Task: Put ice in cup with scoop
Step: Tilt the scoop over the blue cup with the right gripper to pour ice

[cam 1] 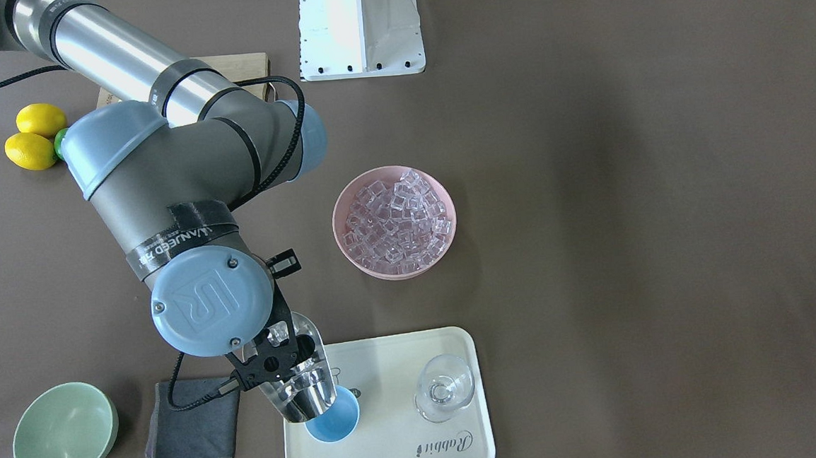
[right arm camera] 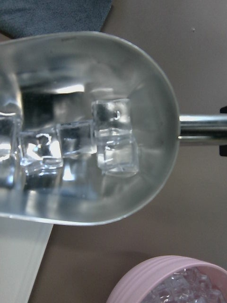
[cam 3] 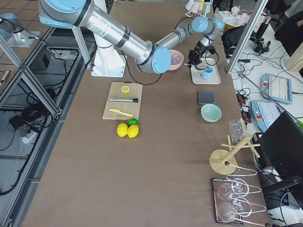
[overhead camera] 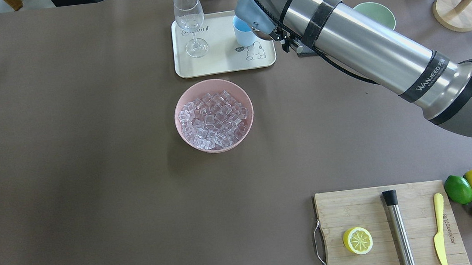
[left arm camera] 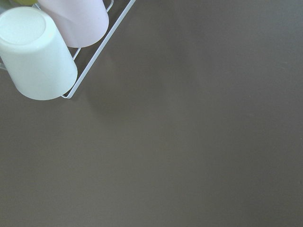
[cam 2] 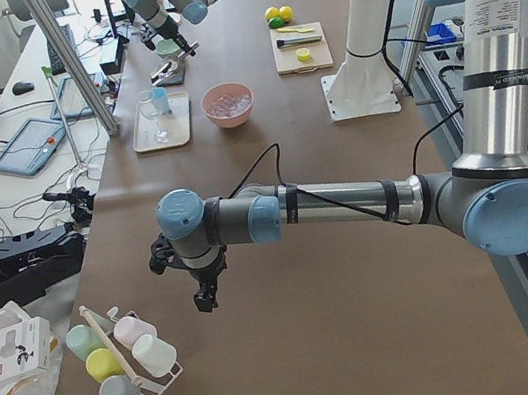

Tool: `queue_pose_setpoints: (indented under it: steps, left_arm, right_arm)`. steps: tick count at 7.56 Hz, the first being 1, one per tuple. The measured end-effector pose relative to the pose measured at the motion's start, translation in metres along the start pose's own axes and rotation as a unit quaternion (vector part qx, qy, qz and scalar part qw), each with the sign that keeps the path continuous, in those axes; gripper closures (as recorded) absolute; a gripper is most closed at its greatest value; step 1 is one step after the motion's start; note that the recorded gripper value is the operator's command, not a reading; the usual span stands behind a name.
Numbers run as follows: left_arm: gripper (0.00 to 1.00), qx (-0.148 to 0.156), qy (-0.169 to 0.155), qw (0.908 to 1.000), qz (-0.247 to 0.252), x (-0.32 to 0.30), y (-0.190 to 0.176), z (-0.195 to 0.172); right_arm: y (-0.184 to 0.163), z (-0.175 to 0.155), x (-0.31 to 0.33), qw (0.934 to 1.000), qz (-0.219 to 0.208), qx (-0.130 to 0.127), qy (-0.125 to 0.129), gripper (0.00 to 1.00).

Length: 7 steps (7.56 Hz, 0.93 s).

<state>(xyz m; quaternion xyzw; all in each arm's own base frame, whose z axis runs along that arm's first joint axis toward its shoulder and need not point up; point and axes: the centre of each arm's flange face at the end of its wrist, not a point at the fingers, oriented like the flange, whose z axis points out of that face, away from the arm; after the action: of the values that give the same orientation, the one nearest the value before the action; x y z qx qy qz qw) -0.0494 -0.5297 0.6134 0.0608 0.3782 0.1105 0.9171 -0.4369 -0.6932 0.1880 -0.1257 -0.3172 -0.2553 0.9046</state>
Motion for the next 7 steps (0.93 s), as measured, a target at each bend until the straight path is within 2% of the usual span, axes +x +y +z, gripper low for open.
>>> queue_pose_setpoints:
  steps: [3, 5, 7]
  left_arm:
    - [0.02, -0.003, 0.001, 1.0000, -0.003, -0.007, 0.008, 0.011]
    - [0.03, -0.004, 0.000, 1.0000, -0.006, -0.007, 0.009, 0.012]
    - [0.03, -0.006, -0.002, 0.9987, -0.051, -0.009, 0.010, 0.014]
  right_arm:
    - [-0.009, 0.003, -0.004, 0.9987, -0.019, -0.047, -0.004, 1.00]
    - [-0.015, -0.001, -0.009, 0.9975, -0.025, -0.067, -0.005, 1.00]
    - [-0.022, -0.005, -0.013, 0.9962, -0.027, -0.083, -0.006, 1.00]
